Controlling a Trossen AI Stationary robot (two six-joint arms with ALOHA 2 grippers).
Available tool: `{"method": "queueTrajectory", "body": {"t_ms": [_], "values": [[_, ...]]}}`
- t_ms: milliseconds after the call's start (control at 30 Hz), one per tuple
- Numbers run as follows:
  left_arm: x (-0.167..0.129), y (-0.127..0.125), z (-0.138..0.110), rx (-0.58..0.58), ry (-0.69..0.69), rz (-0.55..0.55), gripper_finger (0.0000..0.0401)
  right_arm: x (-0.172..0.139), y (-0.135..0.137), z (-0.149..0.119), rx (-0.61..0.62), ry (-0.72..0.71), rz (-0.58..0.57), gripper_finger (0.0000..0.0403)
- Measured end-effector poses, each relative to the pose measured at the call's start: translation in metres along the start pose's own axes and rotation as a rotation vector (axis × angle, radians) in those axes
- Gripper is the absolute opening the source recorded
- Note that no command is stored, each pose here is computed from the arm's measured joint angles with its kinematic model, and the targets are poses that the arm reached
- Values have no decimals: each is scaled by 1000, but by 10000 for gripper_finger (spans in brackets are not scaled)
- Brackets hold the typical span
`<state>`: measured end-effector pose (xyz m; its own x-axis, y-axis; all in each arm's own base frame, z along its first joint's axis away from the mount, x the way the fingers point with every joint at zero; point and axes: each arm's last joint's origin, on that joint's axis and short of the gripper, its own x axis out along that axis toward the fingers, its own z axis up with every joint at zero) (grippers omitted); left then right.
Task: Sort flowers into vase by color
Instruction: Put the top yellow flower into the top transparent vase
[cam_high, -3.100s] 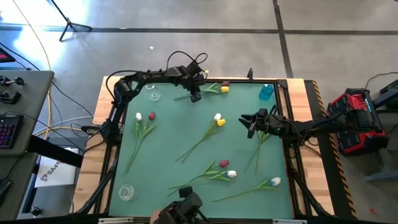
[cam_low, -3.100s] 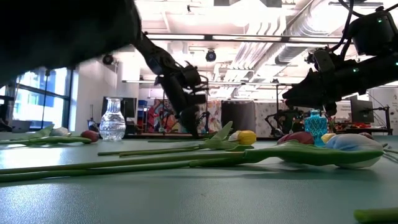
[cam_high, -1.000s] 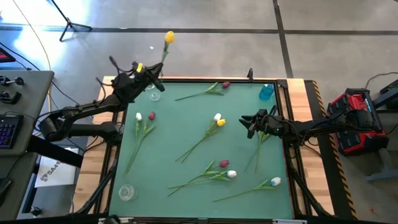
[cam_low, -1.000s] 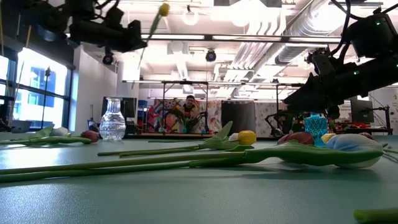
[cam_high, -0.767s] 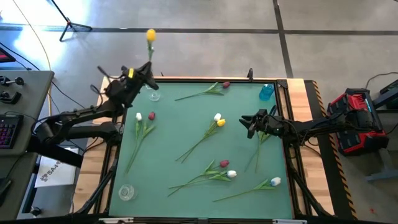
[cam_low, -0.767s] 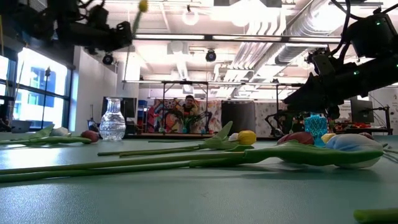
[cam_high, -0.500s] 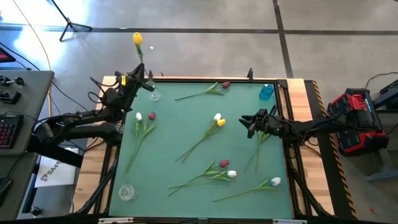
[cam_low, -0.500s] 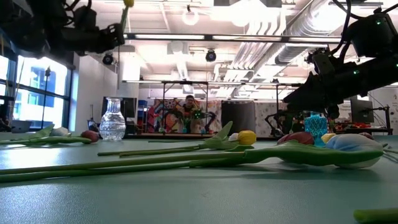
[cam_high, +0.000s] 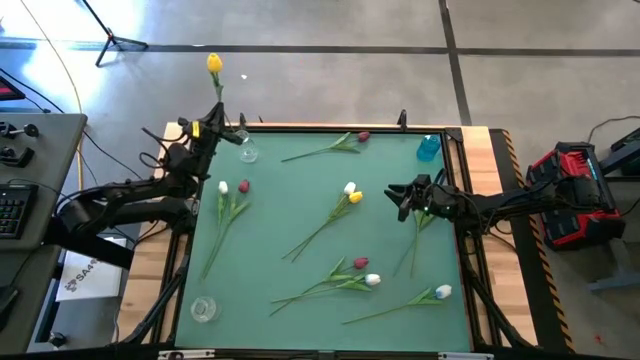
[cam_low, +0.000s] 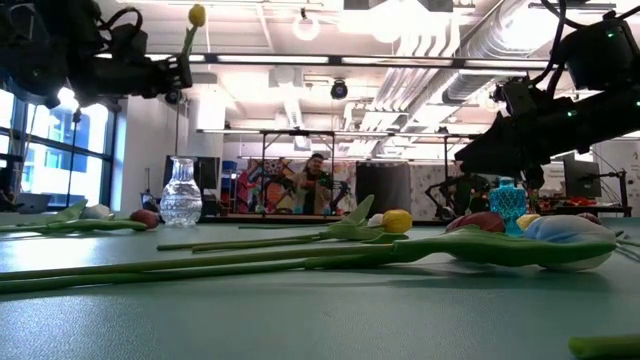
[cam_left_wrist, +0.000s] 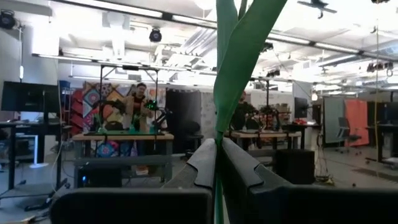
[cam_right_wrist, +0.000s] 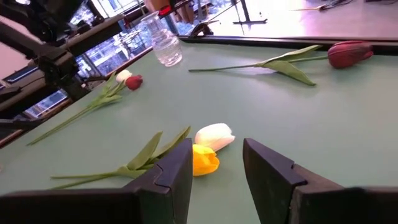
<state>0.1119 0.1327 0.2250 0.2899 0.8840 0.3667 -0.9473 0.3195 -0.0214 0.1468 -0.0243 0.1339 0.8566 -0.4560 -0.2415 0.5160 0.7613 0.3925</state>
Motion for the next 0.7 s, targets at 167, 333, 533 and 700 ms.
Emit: {"method": "queueTrajectory", "body": {"t_ms": [167, 333, 533, 700], "values": [[4, -1, -12, -13, 46, -63, 0, 0, -1, 0, -1, -15, -26, 131], [7, -1, -21, -1, 68, -63, 0, 0, 0, 1, 2, -23, -23, 131], [8, -3, -30, 12, 107, -67, 1, 0, 0, 1, -20, -22, -23, 131], [9, -4, -34, -6, 132, -62, 31, 0, 0, 1, -20, -22, -23, 131]]}}
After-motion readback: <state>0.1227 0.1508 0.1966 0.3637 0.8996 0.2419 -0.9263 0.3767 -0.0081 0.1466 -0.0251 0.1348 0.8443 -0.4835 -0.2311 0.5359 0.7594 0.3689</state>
